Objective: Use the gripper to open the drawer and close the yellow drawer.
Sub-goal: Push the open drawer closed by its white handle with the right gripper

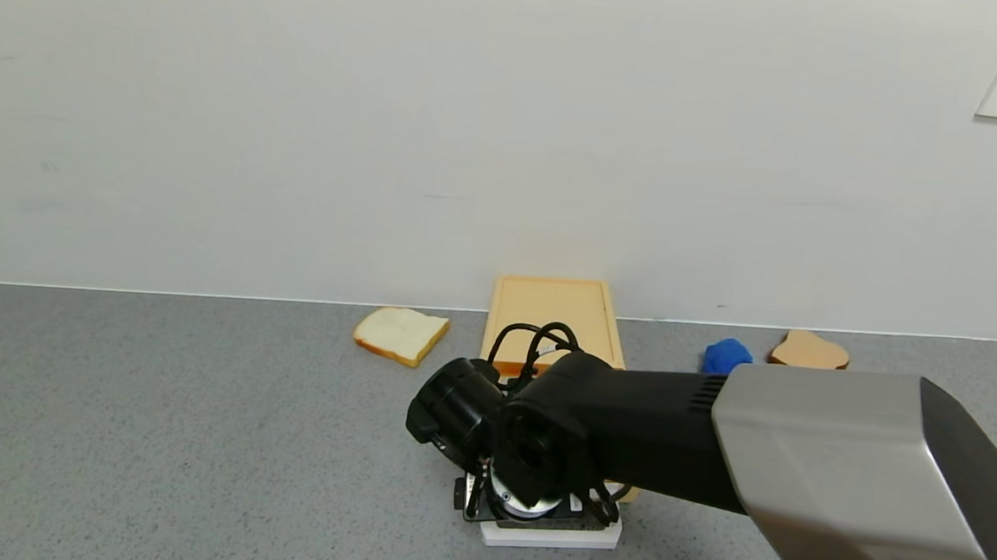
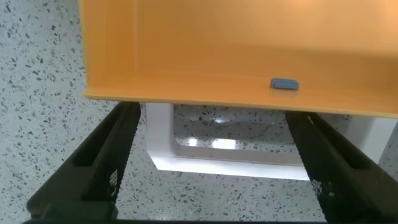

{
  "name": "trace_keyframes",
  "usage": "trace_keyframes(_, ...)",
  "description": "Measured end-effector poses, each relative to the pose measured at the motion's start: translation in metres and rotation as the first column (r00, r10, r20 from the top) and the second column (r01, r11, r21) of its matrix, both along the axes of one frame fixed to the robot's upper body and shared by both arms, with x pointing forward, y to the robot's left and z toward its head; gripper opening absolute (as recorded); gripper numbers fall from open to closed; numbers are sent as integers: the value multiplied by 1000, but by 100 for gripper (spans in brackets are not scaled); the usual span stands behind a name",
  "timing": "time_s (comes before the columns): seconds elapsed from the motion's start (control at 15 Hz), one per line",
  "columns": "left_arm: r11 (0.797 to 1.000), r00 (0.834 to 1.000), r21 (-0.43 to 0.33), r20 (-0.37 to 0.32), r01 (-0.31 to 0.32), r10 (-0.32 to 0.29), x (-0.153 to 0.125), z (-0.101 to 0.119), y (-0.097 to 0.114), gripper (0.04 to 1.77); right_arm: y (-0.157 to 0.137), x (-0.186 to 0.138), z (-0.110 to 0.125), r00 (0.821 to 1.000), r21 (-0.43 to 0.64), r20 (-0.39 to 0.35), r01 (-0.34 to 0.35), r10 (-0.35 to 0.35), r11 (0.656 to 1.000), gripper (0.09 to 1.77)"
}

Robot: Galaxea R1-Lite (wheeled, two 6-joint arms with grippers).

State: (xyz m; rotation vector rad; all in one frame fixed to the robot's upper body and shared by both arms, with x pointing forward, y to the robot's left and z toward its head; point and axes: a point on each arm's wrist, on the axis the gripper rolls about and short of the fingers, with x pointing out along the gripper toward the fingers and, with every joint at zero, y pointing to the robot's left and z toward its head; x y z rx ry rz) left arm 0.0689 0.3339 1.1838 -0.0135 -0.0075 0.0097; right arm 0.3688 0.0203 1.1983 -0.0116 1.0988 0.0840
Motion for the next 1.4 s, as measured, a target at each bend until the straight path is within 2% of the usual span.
trace_keyframes(0.67,1000,1000,0,0,0,0,0,0,0,172,-5,11,-4,1000,2,4,21,-21,1000,171)
trace_keyframes(1.4,1000,1000,0,0,0,0,0,0,0,172,-8,28,0,997,62,66,35,-39,997,171)
